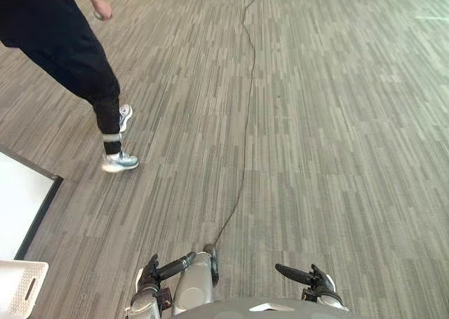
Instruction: Pick up cushions and gather them together orderly.
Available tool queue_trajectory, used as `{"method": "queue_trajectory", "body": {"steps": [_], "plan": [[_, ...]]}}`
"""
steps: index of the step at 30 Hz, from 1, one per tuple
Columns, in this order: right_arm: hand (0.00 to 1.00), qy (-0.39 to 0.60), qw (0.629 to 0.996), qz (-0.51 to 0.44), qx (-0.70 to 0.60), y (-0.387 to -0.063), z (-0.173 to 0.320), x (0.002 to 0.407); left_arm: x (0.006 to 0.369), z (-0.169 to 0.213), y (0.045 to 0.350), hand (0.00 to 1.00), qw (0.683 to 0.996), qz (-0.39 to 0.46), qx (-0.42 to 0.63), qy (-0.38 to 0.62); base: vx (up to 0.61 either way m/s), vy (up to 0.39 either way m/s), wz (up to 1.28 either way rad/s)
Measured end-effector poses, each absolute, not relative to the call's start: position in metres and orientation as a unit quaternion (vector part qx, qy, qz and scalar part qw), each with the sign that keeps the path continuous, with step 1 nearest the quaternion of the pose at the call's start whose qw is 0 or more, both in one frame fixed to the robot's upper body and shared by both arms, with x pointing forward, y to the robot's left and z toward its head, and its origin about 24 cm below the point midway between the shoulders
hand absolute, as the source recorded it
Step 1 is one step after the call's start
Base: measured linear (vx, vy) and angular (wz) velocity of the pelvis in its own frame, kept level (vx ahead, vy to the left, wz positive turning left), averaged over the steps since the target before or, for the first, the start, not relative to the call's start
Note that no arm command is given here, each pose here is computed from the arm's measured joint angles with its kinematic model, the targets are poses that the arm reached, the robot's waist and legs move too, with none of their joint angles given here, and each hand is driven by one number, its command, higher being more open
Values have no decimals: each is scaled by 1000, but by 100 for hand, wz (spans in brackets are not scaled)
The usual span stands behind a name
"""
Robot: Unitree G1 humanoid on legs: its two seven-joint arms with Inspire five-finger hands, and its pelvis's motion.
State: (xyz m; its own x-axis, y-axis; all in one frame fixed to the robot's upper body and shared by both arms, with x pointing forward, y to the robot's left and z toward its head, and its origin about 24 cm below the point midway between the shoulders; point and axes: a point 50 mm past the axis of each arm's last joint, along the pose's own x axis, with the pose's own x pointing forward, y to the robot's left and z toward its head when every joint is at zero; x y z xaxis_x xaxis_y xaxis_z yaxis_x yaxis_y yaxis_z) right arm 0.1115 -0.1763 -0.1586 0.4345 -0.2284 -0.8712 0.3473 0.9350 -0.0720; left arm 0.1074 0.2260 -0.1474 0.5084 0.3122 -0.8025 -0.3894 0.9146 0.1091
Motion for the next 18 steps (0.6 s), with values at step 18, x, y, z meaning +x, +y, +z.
{"method": "queue_trajectory", "body": {"steps": [18], "plan": [[100, 450, 858, -224, 104, -199, -148, 130, 135, -151, 177, 100, 873, 138, -73, 462, 457, 64, 18]]}}
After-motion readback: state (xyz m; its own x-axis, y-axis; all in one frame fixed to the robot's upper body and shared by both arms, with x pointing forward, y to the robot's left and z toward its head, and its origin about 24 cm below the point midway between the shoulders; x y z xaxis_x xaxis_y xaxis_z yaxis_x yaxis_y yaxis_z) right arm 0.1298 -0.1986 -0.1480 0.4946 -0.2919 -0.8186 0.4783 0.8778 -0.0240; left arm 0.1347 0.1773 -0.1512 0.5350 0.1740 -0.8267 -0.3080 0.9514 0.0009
